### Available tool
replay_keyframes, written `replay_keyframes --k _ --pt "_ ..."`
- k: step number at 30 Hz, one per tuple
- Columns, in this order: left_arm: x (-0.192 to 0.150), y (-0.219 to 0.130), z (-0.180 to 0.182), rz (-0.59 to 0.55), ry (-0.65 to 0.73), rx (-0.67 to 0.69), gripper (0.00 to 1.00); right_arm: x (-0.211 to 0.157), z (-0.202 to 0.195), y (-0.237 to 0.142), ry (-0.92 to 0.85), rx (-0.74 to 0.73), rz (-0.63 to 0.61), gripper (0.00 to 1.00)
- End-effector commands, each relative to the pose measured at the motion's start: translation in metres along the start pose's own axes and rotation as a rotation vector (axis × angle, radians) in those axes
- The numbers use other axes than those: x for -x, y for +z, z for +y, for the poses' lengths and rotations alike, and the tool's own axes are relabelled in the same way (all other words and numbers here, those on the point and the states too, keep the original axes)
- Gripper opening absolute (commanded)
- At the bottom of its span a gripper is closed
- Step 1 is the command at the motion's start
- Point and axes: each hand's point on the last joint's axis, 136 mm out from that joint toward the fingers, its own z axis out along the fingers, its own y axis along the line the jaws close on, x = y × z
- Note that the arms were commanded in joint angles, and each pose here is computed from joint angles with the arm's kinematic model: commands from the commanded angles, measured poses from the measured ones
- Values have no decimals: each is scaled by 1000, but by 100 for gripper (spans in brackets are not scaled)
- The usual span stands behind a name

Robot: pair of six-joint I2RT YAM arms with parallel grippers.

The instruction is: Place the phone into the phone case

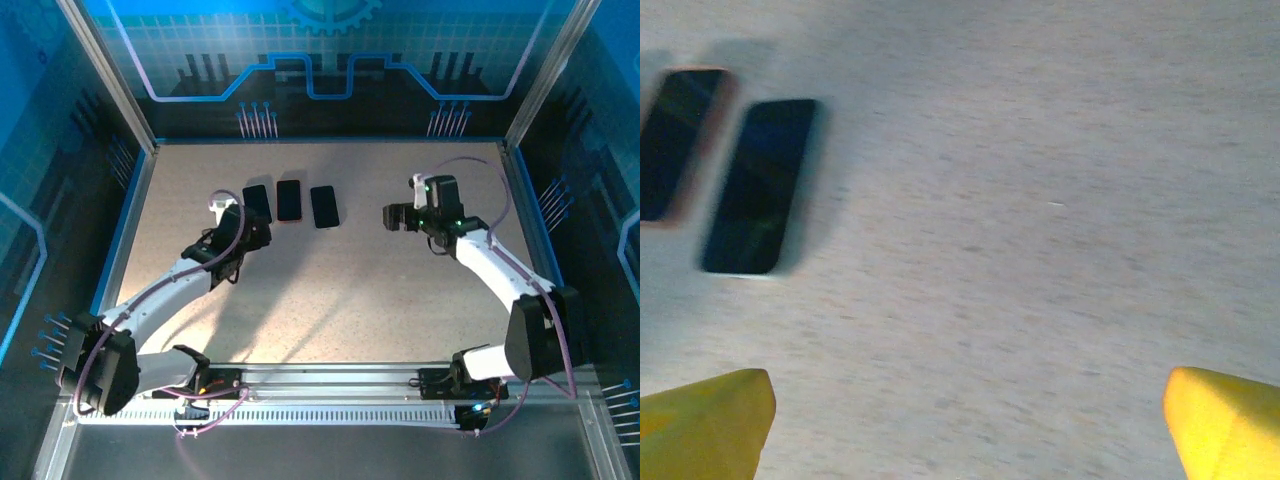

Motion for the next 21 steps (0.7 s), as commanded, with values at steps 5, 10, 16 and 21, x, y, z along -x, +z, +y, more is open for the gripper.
replay_keyframes --k 5,10,16,21 --pt "25 4 54 -165 -1 102 99 -10 -64 6 -92 -232 -167 100" --pt "30 10 64 -265 27 81 98 -7 -67 5 -104 -243 -336 100" --pt "25 21 69 -347 24 28 98 -15 -61 15 -127 -201 -372 100" --pt "22 40 66 -384 82 -1 98 -23 -60 22 -124 -158 -387 100"
